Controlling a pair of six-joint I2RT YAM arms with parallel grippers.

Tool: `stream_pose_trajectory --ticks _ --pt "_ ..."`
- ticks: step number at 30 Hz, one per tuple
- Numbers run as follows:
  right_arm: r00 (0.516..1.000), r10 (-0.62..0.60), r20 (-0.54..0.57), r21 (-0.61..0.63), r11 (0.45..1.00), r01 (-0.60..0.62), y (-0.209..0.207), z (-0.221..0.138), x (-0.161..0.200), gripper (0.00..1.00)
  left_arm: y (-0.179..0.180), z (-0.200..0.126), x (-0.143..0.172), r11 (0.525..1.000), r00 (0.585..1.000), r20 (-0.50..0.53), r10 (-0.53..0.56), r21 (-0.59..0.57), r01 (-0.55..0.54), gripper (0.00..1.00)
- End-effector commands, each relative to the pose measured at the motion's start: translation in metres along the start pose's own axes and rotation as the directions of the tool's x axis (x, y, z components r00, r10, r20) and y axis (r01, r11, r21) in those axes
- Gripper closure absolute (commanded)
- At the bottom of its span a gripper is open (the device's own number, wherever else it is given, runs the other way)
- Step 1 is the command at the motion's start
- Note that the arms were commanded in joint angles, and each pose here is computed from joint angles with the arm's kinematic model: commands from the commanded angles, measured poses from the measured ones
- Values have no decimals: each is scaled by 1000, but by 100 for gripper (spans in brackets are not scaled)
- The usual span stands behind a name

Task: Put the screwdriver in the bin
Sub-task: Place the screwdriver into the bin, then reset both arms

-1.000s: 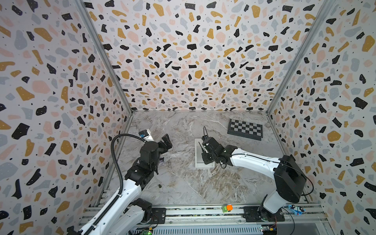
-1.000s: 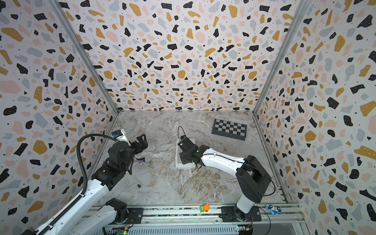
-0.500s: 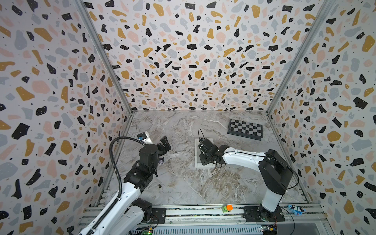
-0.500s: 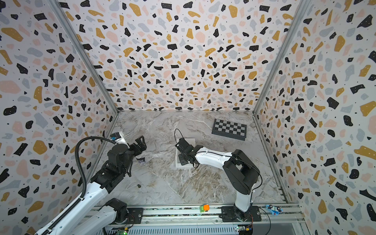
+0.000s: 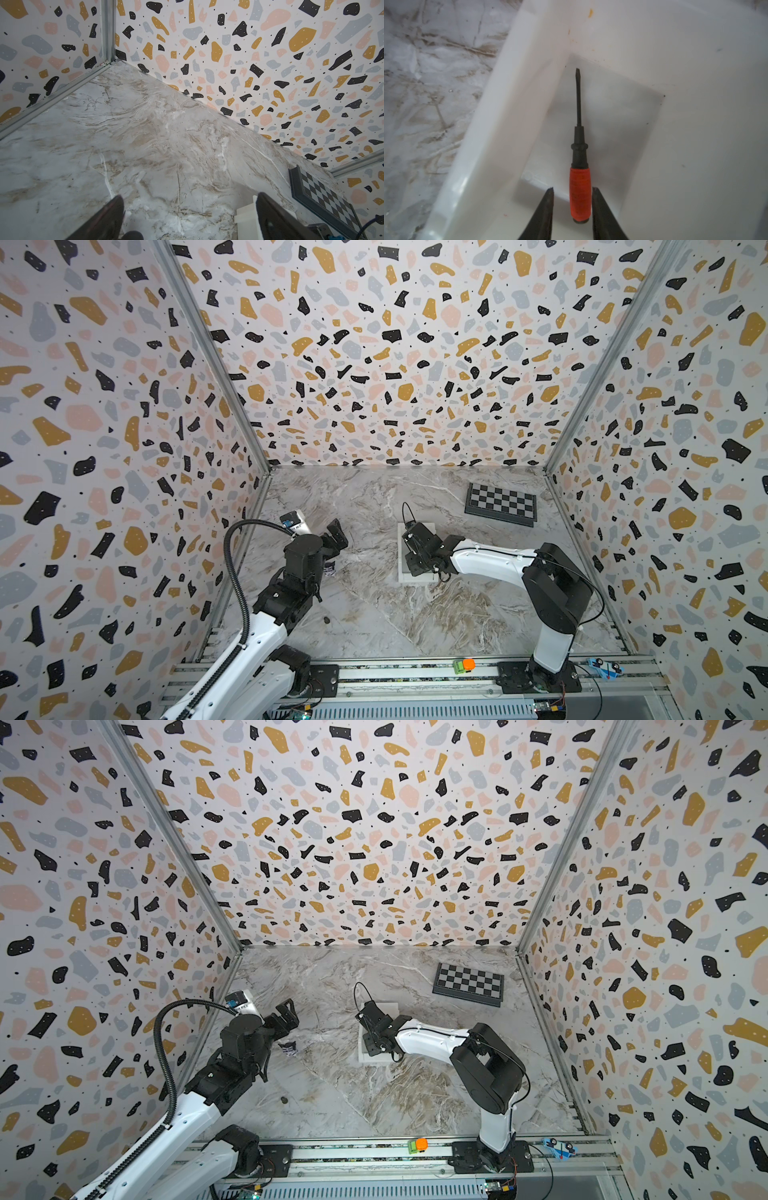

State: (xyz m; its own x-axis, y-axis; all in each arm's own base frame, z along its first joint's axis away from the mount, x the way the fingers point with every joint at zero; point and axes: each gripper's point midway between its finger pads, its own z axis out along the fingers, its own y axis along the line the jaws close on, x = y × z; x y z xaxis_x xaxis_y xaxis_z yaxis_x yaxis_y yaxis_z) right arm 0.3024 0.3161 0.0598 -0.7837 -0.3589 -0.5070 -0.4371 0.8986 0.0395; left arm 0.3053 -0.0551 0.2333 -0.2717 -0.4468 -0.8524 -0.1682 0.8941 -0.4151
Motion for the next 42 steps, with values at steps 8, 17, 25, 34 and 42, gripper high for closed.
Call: stream_pose_trajectory --ticks 8,17,25,34,42 --pt "982 -2 189 -36 999 9 3 -69 -58 67 2 -2 -8 999 999 22 38 -26 -37 0" --pt "945 34 324 -50 999 -18 -36 -126 -96 66 7 -12 -27 988 989 54 138 -81 -134 0" --pt "890 115 441 -5 992 -125 -122 -182 -105 51 4 -17 -40 969 967 86 238 -90 -230 0" --pt "836 206 509 67 959 -277 -209 -216 -67 1 -3 -14 -74 928 912 179 369 -130 -349 0" --pt "766 237 597 110 922 -371 -248 -236 -41 1 4 6 -90 898 849 293 439 -103 -429 0"
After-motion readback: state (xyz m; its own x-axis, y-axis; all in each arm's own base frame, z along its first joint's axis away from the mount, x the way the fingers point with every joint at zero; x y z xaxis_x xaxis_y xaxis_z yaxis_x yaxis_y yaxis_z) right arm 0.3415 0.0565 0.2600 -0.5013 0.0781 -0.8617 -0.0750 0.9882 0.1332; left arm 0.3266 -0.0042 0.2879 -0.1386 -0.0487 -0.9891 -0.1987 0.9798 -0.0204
